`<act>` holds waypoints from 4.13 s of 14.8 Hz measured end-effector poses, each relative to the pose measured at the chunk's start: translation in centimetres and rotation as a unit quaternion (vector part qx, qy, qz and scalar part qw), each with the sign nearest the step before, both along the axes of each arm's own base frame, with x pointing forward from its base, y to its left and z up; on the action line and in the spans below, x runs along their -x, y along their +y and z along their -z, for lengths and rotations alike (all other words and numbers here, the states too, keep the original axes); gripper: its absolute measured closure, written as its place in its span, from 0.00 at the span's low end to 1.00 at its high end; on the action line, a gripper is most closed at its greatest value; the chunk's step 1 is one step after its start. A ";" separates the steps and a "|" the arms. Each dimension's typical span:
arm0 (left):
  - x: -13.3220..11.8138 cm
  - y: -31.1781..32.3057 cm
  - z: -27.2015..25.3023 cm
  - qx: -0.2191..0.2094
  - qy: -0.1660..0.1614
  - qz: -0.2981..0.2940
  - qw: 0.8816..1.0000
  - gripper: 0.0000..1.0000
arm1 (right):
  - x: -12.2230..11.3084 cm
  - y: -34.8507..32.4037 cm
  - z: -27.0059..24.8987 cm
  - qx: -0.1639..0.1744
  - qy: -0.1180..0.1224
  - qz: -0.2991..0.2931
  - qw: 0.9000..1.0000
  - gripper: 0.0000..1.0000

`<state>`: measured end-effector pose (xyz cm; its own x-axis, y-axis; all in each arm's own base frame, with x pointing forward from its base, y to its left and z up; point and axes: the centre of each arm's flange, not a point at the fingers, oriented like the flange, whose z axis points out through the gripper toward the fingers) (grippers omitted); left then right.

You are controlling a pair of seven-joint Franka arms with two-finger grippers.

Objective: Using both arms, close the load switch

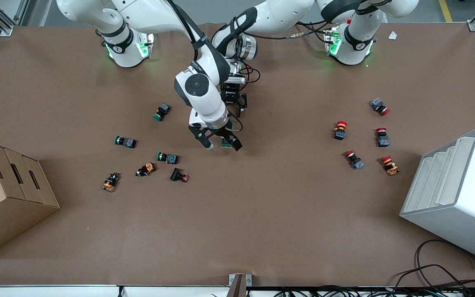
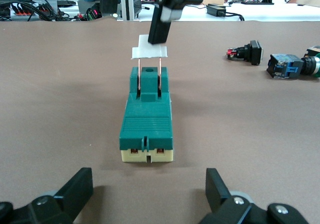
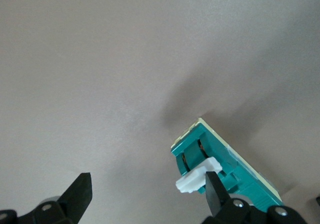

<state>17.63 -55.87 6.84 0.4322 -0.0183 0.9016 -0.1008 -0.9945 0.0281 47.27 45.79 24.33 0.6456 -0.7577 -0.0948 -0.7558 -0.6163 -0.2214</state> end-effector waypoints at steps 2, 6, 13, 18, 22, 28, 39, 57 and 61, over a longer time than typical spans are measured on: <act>0.0 0.0 0.0 0.000 0.000 0.000 1.000 0.01 | 0.0 0.2 0.9 0.004 0.003 -0.001 1.000 0.00; 0.0 0.0 0.0 0.000 0.000 0.000 1.000 0.01 | -0.9 0.7 1.7 0.003 -0.001 0.000 1.000 0.00; 0.0 0.0 0.0 0.000 0.000 0.000 1.000 0.01 | -3.0 0.6 2.6 0.003 -0.008 0.000 1.000 0.00; -0.1 0.0 0.0 0.002 0.000 -0.002 1.000 0.01 | -7.1 -2.4 0.9 0.033 0.032 -0.030 0.999 0.00; -0.7 -0.4 -0.4 0.006 0.010 -0.026 1.000 0.02 | -11.1 -8.9 -3.9 0.051 0.065 -0.117 0.990 0.00; -3.9 -2.6 -7.6 0.014 0.043 -0.102 0.994 0.02 | -15.2 -25.5 -12.7 0.068 0.095 -0.282 0.952 0.00; -20.8 0.4 -31.9 0.048 0.245 -0.229 0.941 0.00 | -12.5 -46.1 -24.7 0.088 0.109 -0.417 0.898 0.00; -38.4 41.7 -55.8 0.016 0.506 -0.101 0.856 0.00 | -12.3 -51.9 -30.9 0.089 0.090 -0.435 0.892 0.00; -36.7 48.1 -57.9 -0.032 0.520 -0.056 0.851 0.00 | -12.2 -49.6 -30.9 0.082 0.100 -0.451 0.883 0.00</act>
<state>54.33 -7.79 64.79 0.9988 0.0414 0.0278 0.0416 -0.9991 -0.0099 59.42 -3.77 55.24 0.9764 0.0415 -0.2120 0.0446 -0.9990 0.0098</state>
